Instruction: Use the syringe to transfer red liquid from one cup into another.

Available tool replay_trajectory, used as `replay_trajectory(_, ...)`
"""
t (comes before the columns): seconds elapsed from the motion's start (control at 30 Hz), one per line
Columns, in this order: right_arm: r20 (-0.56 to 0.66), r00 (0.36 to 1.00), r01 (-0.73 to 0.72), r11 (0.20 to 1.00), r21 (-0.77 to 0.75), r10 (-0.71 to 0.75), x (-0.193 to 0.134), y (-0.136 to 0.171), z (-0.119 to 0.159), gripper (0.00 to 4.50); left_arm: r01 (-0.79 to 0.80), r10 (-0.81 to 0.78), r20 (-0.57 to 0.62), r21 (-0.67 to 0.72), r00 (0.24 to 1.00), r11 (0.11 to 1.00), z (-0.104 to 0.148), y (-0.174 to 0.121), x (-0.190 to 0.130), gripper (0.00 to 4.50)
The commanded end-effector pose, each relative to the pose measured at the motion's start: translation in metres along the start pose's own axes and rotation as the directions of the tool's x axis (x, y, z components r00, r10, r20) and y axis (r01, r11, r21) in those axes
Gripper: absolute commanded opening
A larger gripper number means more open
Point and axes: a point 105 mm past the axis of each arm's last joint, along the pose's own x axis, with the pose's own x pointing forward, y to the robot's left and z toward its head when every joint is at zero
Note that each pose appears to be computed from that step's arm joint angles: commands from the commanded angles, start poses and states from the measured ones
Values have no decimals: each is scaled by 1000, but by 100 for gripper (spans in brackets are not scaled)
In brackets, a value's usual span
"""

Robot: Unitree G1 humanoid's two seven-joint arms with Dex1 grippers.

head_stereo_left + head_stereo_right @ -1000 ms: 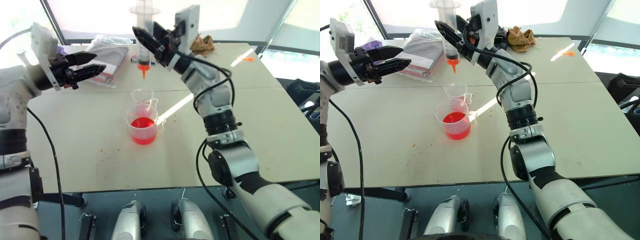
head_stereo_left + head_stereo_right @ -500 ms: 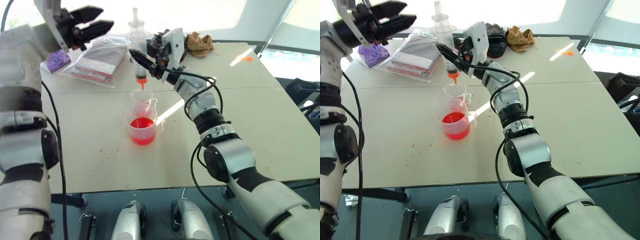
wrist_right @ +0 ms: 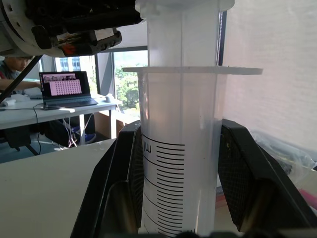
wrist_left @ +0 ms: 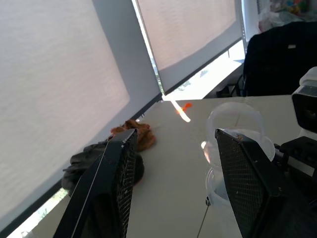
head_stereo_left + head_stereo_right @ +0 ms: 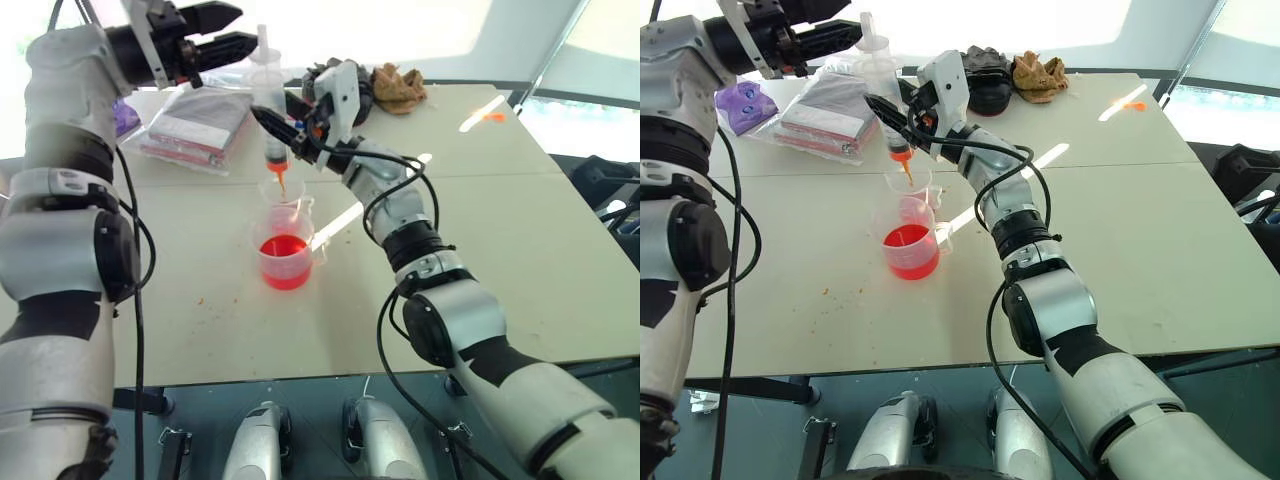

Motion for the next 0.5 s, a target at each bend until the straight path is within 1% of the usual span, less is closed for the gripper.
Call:
replay_trajectory(0.03, 60, 998, -34, 998, -53, 37, 8, 8, 19, 156, 15, -17, 23, 53, 1000, 998, 18, 0, 4, 258)
replay_trajectory(0.1, 57, 998, -35, 998, -55, 38, 8, 9, 17, 156, 33, -34, 15, 54, 999, 998, 17, -2, 6, 258)
replay_trajectory(0.2, 55, 998, -26, 998, -65, 30, 9, 8, 17, 156, 78, -73, -67, 82, 995, 994, 4, -7, 8, 258)
replay_trajectory(0.27, 57, 998, -18, 997, -69, 22, 9, 7, 17, 156, 94, -85, -100, 94, 991, 991, -2, -9, 8, 258)
replay_trajectory(0.5, 68, 998, 4, 997, -75, 1, 9, 3, 20, 156, 124, -112, -146, 75, 983, 989, -16, -14, 4, 258)
